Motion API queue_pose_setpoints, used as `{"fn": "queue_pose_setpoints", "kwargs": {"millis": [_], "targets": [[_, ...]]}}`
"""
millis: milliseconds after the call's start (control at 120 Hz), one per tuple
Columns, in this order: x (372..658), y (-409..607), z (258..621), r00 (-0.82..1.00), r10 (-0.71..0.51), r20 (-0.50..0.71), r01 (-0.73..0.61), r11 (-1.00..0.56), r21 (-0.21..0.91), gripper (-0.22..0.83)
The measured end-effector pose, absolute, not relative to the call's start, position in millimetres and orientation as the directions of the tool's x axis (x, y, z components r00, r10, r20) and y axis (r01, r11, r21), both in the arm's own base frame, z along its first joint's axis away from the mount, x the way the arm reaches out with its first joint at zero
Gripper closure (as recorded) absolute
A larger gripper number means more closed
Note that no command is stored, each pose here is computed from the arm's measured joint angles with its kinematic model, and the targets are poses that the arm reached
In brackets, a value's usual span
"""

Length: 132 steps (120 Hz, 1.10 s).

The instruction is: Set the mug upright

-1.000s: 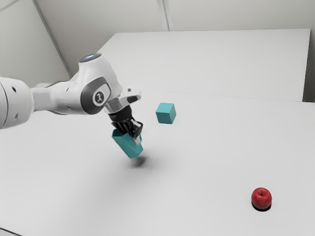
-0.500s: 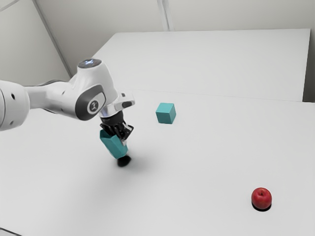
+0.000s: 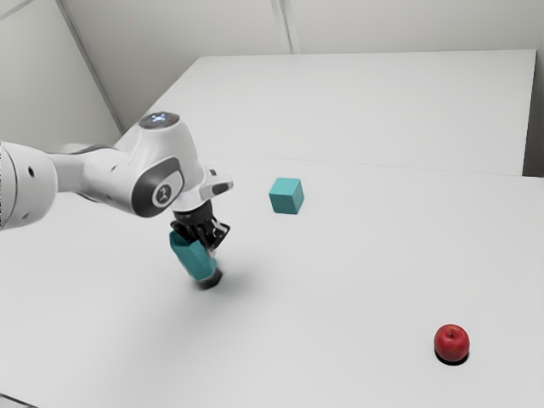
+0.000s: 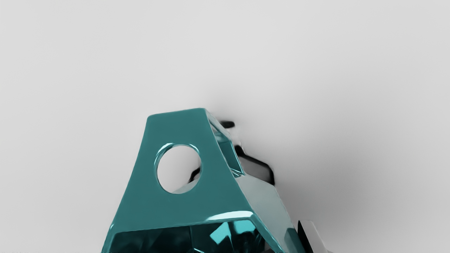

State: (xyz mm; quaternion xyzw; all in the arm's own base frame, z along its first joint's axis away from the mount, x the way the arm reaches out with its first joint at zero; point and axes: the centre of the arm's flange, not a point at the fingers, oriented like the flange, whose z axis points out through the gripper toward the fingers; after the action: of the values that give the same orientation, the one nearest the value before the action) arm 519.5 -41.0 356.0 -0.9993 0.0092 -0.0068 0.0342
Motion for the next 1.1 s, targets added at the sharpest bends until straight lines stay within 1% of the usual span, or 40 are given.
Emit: {"fn": "queue_pose_setpoints", "kwargs": {"millis": [150, 358, 592, 783, 800, 975, 1033, 1100], "targets": [[520, -44, 346, 1.000, -0.007, -0.002, -0.007, -0.997, -0.073, 0.78], [519, -62, 329, 0.999, -0.020, -0.030, -0.023, -0.996, -0.081, 0.78], [520, -50, 327, 0.999, 0.011, -0.030, 0.008, -0.996, -0.093, 0.78], [520, -56, 327, 1.000, 0.005, -0.031, 0.002, -0.995, -0.098, 0.78], [520, -56, 327, 0.999, 0.006, -0.031, 0.003, -0.995, -0.098, 0.76], [521, -51, 329, 0.999, 0.016, -0.032, 0.013, -0.996, -0.089, 0.38], [523, -50, 335, 1.000, 0.013, -0.025, 0.011, -0.996, -0.086, 0.29], [524, -50, 346, 1.000, 0.009, -0.008, 0.008, -0.997, -0.082, 0.21]]}}
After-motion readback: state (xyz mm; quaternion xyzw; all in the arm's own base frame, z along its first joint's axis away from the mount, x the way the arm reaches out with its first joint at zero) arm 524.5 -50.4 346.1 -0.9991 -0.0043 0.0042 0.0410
